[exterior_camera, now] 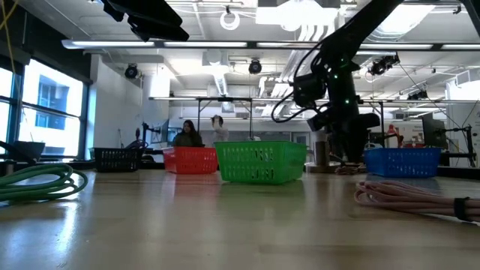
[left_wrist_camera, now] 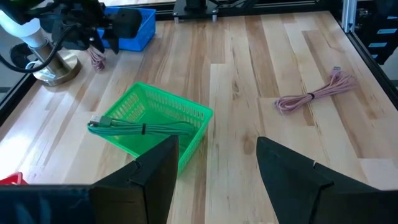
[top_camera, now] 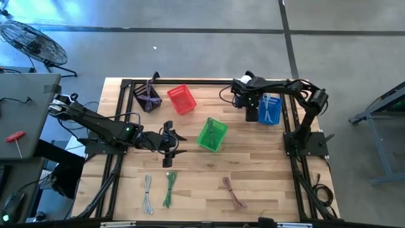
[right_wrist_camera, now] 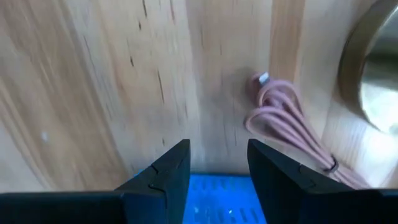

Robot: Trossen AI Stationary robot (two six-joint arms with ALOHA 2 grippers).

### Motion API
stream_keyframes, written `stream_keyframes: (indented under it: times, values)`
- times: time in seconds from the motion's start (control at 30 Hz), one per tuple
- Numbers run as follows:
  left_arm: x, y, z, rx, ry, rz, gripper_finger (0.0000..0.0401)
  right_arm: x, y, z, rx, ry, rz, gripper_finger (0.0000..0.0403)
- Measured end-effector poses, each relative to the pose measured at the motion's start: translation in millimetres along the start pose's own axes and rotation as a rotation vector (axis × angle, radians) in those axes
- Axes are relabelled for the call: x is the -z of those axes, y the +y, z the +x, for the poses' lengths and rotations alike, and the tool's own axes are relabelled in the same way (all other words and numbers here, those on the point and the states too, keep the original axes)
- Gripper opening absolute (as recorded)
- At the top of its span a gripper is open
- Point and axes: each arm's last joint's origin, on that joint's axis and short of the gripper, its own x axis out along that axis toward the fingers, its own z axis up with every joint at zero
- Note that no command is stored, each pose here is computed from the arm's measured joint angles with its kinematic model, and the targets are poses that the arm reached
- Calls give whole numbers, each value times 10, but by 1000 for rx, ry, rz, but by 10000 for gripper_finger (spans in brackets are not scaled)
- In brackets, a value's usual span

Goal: Pick & Place USB Port
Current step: Adjust the blue basket

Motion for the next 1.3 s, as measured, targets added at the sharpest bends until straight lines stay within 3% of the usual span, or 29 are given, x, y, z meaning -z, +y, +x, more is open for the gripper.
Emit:
stream_keyframes:
  times: [0.47, 0.93, 1.17, 1.3]
  values:
    - [0, 0, 0, -1, 0, 0, 211, 2, 190, -28, -35, 76, -15, 150]
    - [24, 0, 0, 9, 25, -16, 211, 141, 233, -48, -83, 219, 106, 142]
    - [25, 0, 0, 9, 26, -17, 211, 183, 220, -58, -1, 287, 121, 142]
    - [24, 0, 0, 9, 25, -18, 211, 158, 210, -51, -2, 258, 57, 142]
